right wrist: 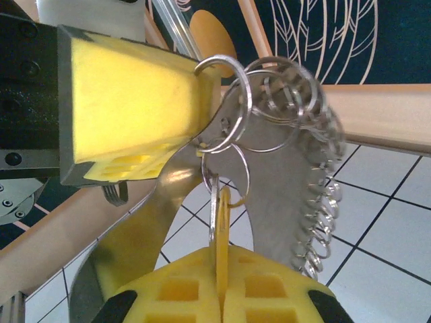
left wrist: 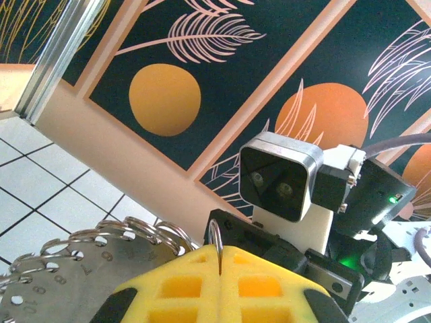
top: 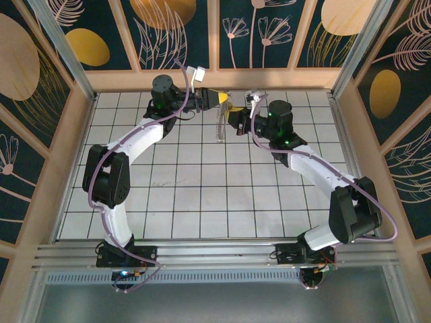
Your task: Put the keys on the keyring
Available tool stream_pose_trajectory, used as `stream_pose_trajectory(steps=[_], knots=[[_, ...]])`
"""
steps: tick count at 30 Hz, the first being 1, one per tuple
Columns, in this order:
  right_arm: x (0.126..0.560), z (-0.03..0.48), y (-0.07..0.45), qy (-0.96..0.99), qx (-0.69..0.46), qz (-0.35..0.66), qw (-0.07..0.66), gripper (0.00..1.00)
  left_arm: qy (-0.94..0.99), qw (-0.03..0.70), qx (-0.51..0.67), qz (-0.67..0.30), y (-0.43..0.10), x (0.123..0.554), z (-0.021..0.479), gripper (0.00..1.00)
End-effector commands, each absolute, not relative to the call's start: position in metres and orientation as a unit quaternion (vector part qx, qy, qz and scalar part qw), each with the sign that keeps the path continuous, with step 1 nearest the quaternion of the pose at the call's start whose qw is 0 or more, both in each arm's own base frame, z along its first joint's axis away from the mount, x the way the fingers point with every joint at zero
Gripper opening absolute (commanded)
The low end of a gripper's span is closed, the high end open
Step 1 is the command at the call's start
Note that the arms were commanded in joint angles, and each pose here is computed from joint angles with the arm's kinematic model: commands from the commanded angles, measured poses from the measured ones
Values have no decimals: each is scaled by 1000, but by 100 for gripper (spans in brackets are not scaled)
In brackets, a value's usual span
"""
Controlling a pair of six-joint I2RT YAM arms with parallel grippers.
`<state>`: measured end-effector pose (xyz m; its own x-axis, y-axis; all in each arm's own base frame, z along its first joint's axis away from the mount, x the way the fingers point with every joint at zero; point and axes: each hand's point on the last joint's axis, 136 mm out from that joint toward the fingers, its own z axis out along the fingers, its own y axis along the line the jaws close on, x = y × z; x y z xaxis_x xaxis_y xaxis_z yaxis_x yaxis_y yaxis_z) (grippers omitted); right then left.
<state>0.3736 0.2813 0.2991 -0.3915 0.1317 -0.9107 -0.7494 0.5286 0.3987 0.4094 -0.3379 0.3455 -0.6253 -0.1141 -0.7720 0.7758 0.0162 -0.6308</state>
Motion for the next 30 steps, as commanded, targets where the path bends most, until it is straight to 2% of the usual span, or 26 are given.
stream_pose_trajectory(steps=[1, 10, 12, 16, 22, 30], knots=[[351, 307, 296, 695, -258, 449, 499, 0, 598, 378, 280, -649, -339, 409, 367, 0], [348, 293, 305, 706, -278, 444, 476, 0, 598, 382, 275, -649, -338, 409, 368, 0], [349, 295, 300, 709, -274, 440, 477, 12, 599, 382, 273, -649, -337, 409, 368, 0], [351, 310, 274, 702, -247, 453, 492, 30, 602, 385, 265, -648, -336, 411, 366, 0], [358, 348, 229, 669, -186, 489, 528, 37, 602, 395, 243, -650, -333, 414, 366, 0], [386, 381, 227, 638, -122, 552, 522, 38, 600, 407, 206, -658, -328, 419, 367, 0]])
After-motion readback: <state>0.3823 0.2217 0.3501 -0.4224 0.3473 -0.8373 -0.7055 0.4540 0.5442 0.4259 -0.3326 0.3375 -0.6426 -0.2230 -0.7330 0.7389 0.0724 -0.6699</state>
